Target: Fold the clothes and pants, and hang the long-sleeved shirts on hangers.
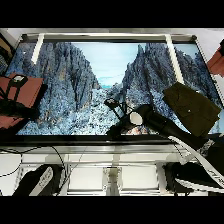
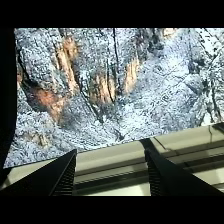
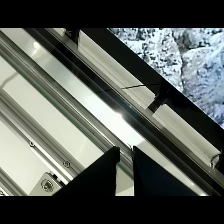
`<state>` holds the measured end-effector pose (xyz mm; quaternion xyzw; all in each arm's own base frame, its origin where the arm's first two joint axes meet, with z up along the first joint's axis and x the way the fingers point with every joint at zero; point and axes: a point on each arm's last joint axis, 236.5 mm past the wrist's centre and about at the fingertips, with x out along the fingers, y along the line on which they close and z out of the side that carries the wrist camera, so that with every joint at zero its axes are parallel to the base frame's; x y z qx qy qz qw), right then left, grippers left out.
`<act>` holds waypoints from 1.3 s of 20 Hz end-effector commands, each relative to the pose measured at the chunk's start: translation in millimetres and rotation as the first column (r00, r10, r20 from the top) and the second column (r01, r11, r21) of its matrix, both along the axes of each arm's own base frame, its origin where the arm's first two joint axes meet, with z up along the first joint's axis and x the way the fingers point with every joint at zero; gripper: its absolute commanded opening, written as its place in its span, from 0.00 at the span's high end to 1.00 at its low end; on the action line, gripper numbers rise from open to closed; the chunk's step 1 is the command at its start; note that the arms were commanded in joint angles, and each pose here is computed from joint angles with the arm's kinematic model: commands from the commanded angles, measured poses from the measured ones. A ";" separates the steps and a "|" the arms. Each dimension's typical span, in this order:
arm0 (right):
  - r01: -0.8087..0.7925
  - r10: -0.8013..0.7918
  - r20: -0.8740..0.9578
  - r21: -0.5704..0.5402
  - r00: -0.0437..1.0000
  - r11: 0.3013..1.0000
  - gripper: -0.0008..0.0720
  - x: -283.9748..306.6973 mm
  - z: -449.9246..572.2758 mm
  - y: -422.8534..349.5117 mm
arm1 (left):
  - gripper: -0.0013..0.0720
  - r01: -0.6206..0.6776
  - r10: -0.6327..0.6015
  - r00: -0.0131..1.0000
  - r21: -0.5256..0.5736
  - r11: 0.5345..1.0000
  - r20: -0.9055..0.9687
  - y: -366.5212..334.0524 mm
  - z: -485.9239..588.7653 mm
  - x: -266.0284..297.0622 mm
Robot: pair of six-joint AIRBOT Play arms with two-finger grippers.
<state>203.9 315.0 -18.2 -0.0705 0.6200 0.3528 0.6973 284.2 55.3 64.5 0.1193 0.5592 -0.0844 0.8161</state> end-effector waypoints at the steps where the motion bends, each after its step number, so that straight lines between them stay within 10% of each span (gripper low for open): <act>1: -0.002 0.002 0.000 0.001 1.000 1.000 0.82 -0.4 0.1 0.4 | 0.29 0.003 -0.002 1.000 -0.019 1.000 0.008 -4.2 0.2 2.2; 4: -0.002 0.002 0.002 0.002 1.000 1.000 0.82 0.0 0.2 0.6 | 0.29 0.013 -0.007 1.000 0.240 0.971 -0.026 55.1 -3.3 4.1; 8: -0.002 0.002 0.000 0.001 1.000 1.000 0.82 -0.3 0.1 0.4 | 0.29 -0.128 0.176 0.984 0.578 0.806 -0.028 152.3 3.4 9.8; 26: 0.003 -0.002 -0.022 0.012 1.000 1.000 0.82 -4.8 1.3 2.8 | 0.29 -0.105 0.297 0.933 0.632 0.767 -0.206 230.7 -93.3 4.5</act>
